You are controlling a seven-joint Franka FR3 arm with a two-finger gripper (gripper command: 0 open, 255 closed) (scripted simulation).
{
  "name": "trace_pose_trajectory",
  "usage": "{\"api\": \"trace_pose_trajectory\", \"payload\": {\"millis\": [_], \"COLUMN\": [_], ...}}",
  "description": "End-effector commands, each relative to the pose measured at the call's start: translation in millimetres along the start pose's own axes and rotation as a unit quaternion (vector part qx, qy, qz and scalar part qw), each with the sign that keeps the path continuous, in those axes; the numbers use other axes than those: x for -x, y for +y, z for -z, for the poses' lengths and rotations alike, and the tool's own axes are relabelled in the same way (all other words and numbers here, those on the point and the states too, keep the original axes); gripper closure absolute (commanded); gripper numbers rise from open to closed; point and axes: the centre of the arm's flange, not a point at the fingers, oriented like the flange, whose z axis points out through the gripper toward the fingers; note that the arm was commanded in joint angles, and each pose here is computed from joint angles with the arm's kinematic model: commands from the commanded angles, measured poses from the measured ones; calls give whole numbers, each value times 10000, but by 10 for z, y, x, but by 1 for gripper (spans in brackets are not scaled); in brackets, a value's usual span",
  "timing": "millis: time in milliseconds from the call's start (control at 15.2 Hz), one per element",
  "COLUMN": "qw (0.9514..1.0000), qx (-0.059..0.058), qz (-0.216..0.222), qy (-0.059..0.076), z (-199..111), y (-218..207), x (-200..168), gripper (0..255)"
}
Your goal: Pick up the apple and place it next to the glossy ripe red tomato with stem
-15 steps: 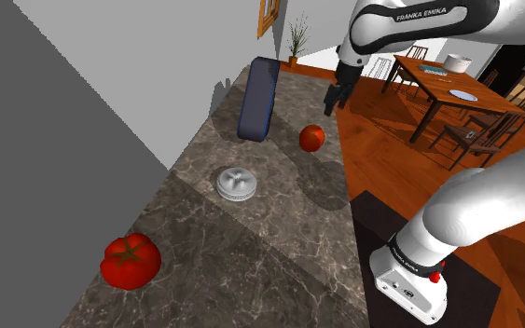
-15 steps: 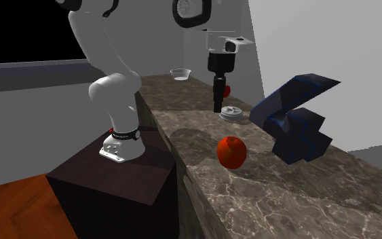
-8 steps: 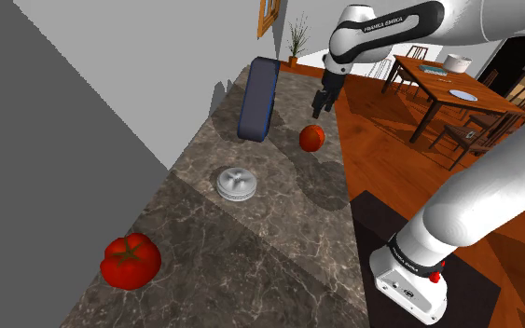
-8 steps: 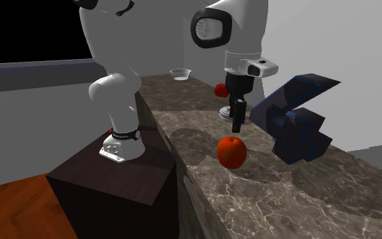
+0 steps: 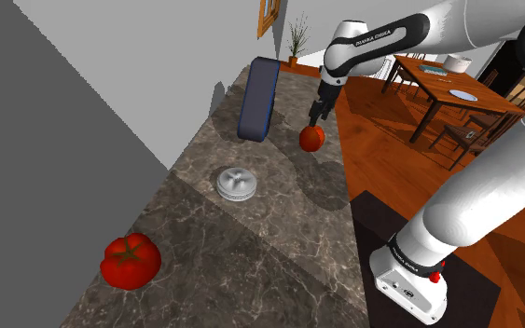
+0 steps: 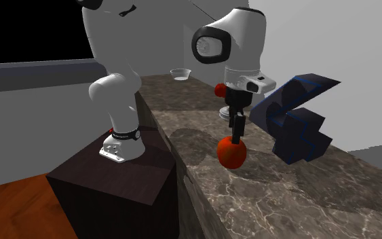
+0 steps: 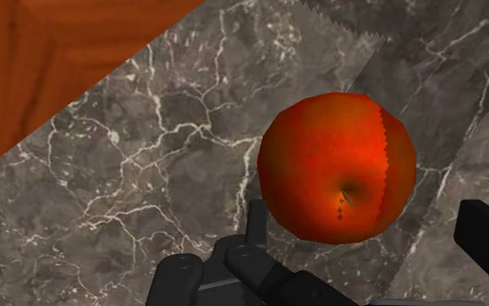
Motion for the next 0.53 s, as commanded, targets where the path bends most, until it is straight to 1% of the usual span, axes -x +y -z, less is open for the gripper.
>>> {"api": "trace_pose_trajectory", "payload": {"millis": [0,330,396,462], "qw": [10000,10000,10000,10000], "qx": [1,1,1,1], "qz": [0,0,0,0], "qy": [3,2,2,2], "z": [-14,-13,-13,-13], "y": [-3,-3,-3,-3], "x": [2,2,2,2], "gripper": [0,0,255,255]}}
